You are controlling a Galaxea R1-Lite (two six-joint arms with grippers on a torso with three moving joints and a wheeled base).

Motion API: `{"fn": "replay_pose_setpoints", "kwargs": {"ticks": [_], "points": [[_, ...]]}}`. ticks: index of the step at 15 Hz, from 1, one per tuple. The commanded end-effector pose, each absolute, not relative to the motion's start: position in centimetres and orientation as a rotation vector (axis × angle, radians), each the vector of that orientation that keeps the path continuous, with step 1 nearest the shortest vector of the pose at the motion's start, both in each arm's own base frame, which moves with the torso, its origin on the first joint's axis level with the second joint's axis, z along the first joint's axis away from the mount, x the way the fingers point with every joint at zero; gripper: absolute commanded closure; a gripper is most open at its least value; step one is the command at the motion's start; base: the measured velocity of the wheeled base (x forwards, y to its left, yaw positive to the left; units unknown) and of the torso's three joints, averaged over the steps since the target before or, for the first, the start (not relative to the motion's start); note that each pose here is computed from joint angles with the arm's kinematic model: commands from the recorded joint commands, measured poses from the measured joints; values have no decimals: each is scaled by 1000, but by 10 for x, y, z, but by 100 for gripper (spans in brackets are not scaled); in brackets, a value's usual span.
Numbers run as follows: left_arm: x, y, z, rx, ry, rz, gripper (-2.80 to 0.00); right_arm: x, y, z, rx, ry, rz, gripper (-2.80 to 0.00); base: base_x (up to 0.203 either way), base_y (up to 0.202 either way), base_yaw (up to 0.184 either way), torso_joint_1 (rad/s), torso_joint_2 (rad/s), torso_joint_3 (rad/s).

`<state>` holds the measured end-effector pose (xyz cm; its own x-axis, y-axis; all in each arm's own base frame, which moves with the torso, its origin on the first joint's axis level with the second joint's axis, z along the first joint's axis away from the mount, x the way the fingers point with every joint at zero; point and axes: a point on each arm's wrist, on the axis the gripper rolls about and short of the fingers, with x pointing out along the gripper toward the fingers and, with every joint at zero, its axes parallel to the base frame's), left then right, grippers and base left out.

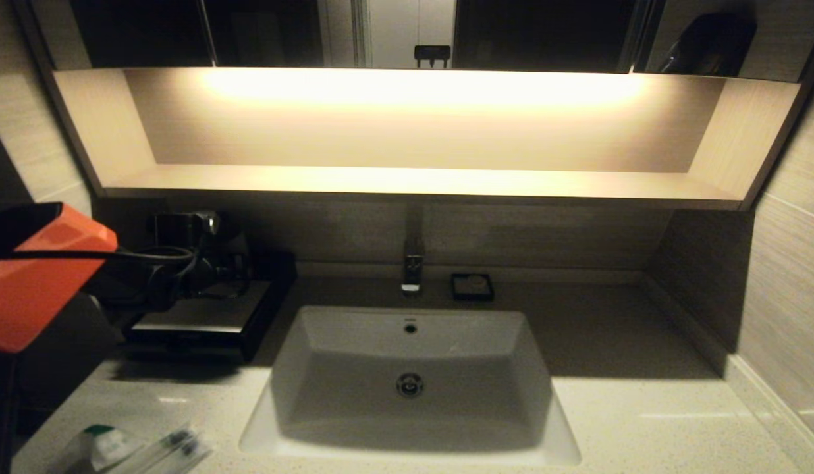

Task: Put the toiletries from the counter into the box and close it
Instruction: Place the cup on the storage box

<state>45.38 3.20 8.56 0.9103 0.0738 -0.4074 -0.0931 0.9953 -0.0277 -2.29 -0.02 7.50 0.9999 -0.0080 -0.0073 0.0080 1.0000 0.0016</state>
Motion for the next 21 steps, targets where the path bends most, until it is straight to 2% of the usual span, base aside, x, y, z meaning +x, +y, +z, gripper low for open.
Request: {"fn": "replay_pose_setpoints", "kwargs": {"ticks": [1, 21], "points": [[455, 32, 85, -47, 416, 87, 0, -23, 0, 75, 2, 8, -8, 0, 0, 0, 0, 0, 0, 0], [466, 32, 89, -49, 391, 86, 0, -23, 0, 75, 2, 8, -8, 0, 0, 0, 0, 0, 0, 0]]}}
